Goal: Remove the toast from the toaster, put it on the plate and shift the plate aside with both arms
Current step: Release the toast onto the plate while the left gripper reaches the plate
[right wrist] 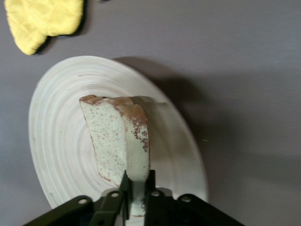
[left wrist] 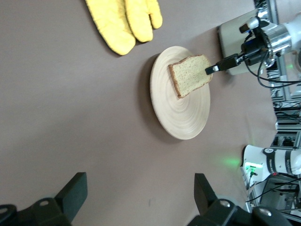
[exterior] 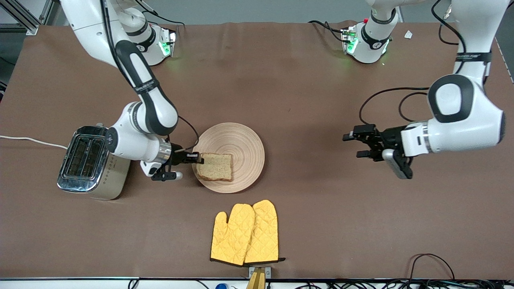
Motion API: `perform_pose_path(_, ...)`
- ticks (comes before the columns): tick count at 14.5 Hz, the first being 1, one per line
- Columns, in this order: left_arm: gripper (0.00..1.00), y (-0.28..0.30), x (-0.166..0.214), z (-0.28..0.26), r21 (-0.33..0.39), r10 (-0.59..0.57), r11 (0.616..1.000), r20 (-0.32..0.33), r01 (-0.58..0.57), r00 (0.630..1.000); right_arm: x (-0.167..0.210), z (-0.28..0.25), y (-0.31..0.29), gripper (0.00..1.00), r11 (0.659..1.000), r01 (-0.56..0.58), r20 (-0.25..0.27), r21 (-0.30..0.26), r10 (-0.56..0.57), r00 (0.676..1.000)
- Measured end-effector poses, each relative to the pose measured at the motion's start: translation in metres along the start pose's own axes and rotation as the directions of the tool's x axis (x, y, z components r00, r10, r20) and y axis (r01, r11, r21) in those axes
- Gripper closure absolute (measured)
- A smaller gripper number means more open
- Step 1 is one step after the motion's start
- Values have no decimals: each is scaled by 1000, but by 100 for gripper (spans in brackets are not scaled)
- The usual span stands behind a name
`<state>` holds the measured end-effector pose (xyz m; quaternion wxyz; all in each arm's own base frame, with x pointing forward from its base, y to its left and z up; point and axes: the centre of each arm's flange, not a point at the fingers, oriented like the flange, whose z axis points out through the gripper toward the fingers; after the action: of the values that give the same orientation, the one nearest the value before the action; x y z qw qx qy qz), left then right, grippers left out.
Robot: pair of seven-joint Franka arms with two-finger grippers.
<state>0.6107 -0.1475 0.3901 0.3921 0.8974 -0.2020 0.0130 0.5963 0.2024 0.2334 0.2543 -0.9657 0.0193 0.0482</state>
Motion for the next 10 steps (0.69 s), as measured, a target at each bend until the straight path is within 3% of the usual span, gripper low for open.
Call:
perform_pose_path(4, 1, -17, -1, 56, -95, -43, 995, -29, 40, 999, -1, 0, 3, 38, 1000, -5, 18, 3, 5, 1000)
perform_pose_path(7, 8, -22, -2, 95, -156, -96, 984, -48, 88, 994, -5, 2, 1, 7, 1000, -29, 53, 2, 28, 998)
perform_pose_path(8, 8, -21, -1, 111, -174, -118, 979, -54, 107, 992, -5, -1, 3, 0, 1000, -19, 70, -16, 20, 997)
perform_pose_path(10, 11, -18, -1, 146, -217, -156, 967, -89, 134, 984, 1, -27, 14, 0, 997, 9, 96, -74, -2, 995)
